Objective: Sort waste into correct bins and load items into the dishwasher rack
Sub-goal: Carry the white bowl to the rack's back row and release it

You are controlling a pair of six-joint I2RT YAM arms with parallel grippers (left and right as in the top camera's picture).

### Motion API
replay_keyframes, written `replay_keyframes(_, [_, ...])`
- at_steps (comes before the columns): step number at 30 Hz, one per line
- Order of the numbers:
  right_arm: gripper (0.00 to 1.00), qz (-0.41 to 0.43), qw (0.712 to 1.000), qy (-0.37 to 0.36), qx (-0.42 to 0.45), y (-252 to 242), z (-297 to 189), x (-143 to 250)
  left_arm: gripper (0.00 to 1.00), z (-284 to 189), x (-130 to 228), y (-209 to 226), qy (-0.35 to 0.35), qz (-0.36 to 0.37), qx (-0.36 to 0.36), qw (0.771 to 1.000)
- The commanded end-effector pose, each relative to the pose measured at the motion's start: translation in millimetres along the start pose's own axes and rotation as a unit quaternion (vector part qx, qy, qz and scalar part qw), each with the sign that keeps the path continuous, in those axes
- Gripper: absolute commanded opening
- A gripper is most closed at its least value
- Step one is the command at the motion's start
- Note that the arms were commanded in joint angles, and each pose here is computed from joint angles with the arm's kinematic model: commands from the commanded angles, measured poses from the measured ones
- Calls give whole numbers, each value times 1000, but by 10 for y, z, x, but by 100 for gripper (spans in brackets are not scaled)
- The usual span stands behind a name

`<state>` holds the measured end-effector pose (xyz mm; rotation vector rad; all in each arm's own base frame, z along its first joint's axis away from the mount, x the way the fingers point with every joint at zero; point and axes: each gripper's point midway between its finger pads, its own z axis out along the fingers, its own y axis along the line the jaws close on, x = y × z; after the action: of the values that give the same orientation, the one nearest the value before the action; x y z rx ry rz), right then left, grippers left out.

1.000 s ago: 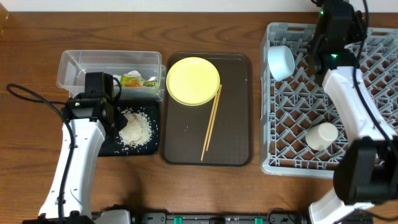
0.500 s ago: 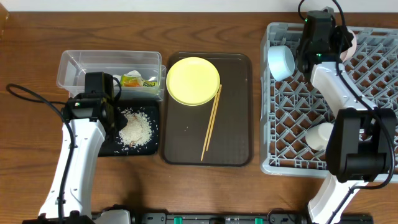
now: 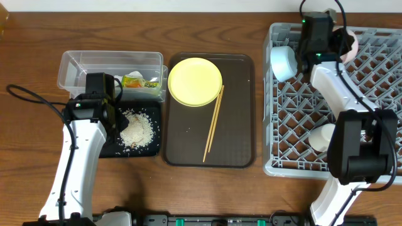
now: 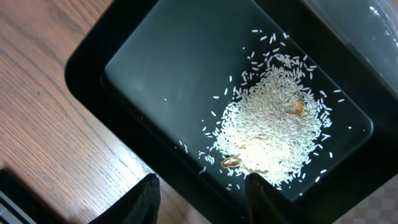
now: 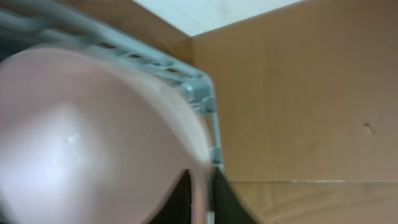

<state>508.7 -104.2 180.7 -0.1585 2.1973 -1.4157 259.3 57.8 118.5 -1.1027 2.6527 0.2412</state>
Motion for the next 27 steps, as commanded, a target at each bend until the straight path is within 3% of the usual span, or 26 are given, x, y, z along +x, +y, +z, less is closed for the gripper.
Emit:
replay_keyframes(1, [20,47,998,-8,-31,244,-97,-24,47,-38,-27,4,-5,-11,5,1000])
replay_keyframes(11, [23,95,992,9,-82,416,-301,82,47,-38,-27,4,-5,-11,5,1000])
replay_keyframes(15, [33,143,977,1,-159,455,-480,48,47,-38,-20,-4,-3,-11,7,1000])
replay_keyframes(19, [53,170,950,-23,-260,458,-789,-55,47,-38,-8,-20,0,-11,12,1000])
replay_keyframes(22, [61,178,926,-50,-329,391,-1075,-129,47,-38,-8,-20,0,-11,12,1000])
replay_keyframes(26, [60,172,862,-89,-469,477,-1623,-222,47,-38,-8,-20,0,-11,12,1000])
replay_keyframes(27, [57,167,840,-95,-507,523,-1783,-231,53,-38,-8,-20,0,-11,12,1000])
